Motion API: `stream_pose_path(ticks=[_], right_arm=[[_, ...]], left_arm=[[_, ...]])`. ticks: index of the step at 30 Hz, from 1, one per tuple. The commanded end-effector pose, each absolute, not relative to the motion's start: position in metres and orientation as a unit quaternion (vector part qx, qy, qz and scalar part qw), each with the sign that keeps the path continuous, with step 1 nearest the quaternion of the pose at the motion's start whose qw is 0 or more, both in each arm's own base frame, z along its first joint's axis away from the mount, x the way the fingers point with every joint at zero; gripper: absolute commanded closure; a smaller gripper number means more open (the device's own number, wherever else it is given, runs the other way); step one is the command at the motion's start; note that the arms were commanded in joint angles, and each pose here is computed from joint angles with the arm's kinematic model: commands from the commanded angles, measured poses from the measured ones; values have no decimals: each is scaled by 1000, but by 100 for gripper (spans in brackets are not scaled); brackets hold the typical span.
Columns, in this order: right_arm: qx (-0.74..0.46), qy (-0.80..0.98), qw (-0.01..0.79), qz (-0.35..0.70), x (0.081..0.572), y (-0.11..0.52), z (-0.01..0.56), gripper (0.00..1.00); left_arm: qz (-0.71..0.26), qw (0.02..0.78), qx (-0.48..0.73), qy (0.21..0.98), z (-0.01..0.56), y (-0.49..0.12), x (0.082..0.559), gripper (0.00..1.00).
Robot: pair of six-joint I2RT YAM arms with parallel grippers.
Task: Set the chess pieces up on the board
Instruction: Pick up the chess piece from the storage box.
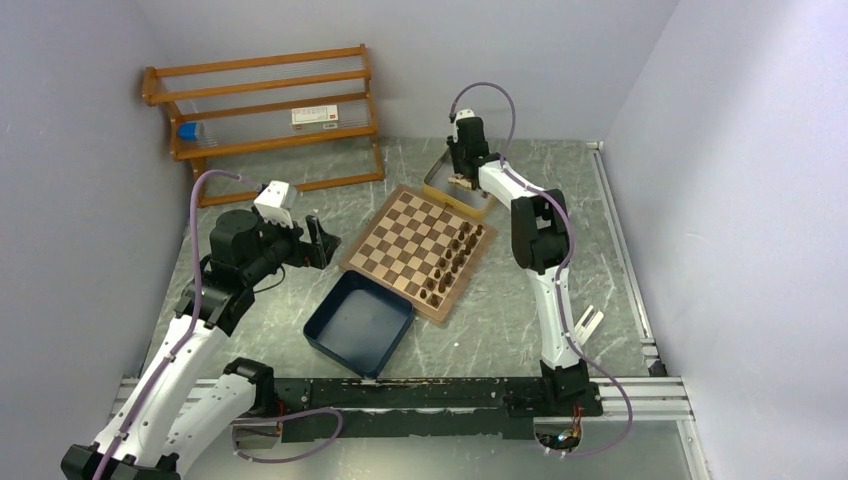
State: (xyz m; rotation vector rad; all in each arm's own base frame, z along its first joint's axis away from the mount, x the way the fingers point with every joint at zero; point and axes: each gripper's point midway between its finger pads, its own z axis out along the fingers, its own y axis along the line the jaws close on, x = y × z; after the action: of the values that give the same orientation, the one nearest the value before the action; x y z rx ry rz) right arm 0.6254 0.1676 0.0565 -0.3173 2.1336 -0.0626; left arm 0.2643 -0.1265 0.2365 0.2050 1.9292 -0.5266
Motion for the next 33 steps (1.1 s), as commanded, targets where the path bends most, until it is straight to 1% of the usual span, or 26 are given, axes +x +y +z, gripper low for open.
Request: stream_pose_path(ticks=[1,3,6,8,14,20,25,33], right_arm=[[-138,873,468,-28,631,165,47,65],[-140,872,469,-27,632,165,47,64],[-141,872,468,-23,634,164,45,67],[-141,872,467,-25,635,162,44,69],[-145,866,478,-28,638,160,53,82],[-144,854,500,-27,639,161,79,89],[-140,842,520,-20,635,162,104,91],[-129,833,538,2,623,167,143,93]], left_arm=[[-216,538,85,810,236,-124,266,3],[-217,537,86,811,236,-125,266,3],[-218,535,86,812,235,-125,267,3],[-218,534,87,812,234,-126,267,3],[-218,534,87,812,234,-125,267,2],[-218,531,87,814,233,-126,267,2],[-217,532,86,814,232,-125,267,2],[-212,533,83,815,232,-123,268,2]])
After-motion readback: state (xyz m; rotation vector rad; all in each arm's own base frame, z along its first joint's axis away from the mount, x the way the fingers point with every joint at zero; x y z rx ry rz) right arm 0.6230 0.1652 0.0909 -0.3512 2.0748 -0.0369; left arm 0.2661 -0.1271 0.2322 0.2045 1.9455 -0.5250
